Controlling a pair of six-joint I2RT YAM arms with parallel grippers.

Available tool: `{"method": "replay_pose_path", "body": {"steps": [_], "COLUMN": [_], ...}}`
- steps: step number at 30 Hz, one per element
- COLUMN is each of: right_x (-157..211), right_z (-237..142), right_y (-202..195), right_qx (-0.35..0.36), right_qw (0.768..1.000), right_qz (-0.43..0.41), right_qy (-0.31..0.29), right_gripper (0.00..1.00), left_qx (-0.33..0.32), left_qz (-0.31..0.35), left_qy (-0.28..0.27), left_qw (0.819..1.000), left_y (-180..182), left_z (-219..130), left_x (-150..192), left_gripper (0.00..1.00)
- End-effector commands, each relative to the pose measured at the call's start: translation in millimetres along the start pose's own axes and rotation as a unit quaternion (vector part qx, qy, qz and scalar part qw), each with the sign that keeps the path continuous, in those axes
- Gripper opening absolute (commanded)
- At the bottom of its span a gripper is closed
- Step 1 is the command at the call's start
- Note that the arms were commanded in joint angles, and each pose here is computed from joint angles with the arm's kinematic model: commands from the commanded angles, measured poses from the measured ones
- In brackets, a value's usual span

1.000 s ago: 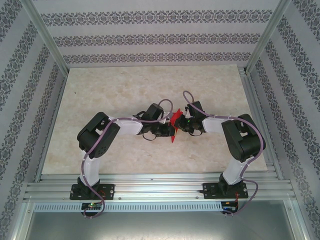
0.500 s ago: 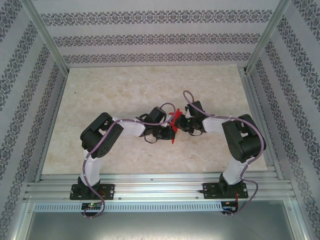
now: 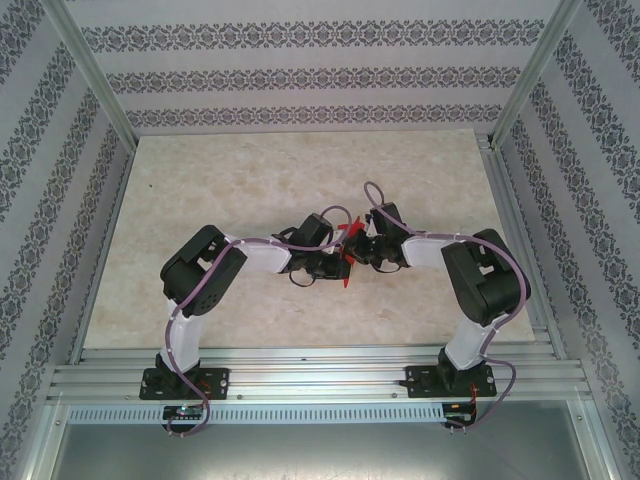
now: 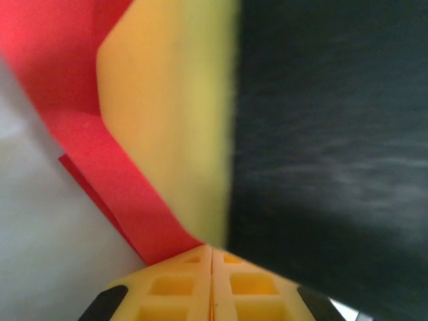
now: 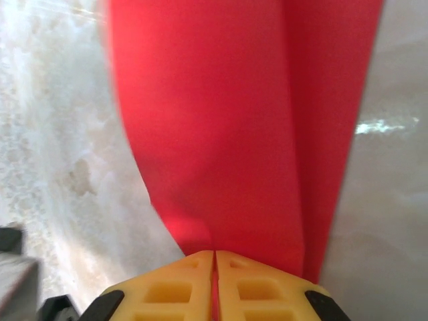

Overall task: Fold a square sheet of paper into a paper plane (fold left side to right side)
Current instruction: Fold the wing for the fifth time at the center of the table.

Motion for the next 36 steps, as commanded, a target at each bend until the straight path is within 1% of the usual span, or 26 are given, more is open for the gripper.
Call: {"method": "replay_pose_path", "body": {"steps": [1,5,8,18,36], "right_x": [-6,-13,-20,-54,-107], "right_z": [5,4,4,4,1], "right_y": [-3,-10,-15,-19,-25], "right_qx": [0.029,0.057,0.065,0.077,0.081], "right_qw": [0.999,0.997,0.996,0.992,0.989], "right_qz": [-0.024,-0.043,-0.051,-0.072,-0.067], "right_qy": [-0.018,-0.036,-0.045,-0.074,-0.104], "right_gripper": [0.1,0.1,0.1,0.1,0.11], "left_qx": [-0.083,-0.095,-0.095,-0.096,-0.097], "left_qz": [-0.029,-0.03,-0.034,-0.037,-0.039], "left_qy": [0.085,0.095,0.103,0.114,0.122], "left_qw": [0.993,0.99,0.99,0.988,0.987], "left_y": [28,31,34,37,38], "left_z": [16,17,18,19,23], "left_x": [43,46,50,57,59], "left_gripper": [0.09,0.09,0.08,0.08,0.08]}}
Point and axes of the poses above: each hand's point on the last joint's axis, 136 mm out from that joint toward the fingers, its own z axis out along the fingers, its own y axis along the line the jaws close on, x = y × z, the point moved 8 cm from there along -z, back along the fingers, and after that the axes turned 8 degrees about z, right-handed, at the moved point
